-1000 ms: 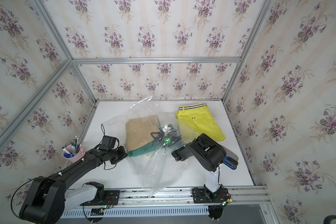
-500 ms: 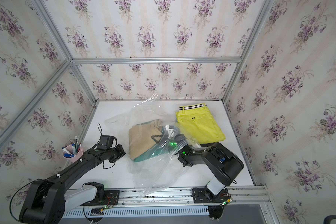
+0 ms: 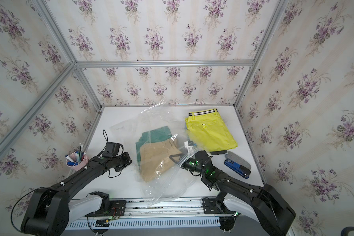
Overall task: Take the trousers out of the vacuum bag
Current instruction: Adjust the vacuum bag at the center of the board.
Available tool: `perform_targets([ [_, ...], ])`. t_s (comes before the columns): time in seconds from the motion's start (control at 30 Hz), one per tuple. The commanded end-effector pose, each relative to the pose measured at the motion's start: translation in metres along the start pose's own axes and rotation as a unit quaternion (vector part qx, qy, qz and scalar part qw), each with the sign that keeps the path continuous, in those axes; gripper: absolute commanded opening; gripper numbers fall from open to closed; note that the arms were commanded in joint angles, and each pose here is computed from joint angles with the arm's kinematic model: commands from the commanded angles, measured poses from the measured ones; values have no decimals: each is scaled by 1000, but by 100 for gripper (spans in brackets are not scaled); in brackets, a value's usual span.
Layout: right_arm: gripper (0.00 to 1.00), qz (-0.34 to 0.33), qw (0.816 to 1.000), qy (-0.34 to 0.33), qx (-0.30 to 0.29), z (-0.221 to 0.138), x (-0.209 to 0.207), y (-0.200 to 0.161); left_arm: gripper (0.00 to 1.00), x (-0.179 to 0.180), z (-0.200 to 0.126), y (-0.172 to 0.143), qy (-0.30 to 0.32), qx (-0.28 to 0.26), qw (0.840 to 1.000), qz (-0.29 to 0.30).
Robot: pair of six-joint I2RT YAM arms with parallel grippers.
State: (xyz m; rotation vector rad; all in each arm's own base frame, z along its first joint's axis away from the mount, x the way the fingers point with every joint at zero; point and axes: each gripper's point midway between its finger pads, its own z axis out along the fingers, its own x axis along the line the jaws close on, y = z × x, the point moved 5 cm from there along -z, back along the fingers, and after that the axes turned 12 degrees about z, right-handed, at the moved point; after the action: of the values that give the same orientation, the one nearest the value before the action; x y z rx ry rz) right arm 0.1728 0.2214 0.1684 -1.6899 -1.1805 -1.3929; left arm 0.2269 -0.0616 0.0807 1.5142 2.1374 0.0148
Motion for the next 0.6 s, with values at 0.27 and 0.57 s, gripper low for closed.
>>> perform_targets([
  [0.27,0,28,989,-144,-29,-46,-65,-17,0,4,-1,13,28,-17,999,18],
  [0.57,0,46,978,-196,-49,-80,-92,-29,0,6,2,36,43,-21,999,18],
])
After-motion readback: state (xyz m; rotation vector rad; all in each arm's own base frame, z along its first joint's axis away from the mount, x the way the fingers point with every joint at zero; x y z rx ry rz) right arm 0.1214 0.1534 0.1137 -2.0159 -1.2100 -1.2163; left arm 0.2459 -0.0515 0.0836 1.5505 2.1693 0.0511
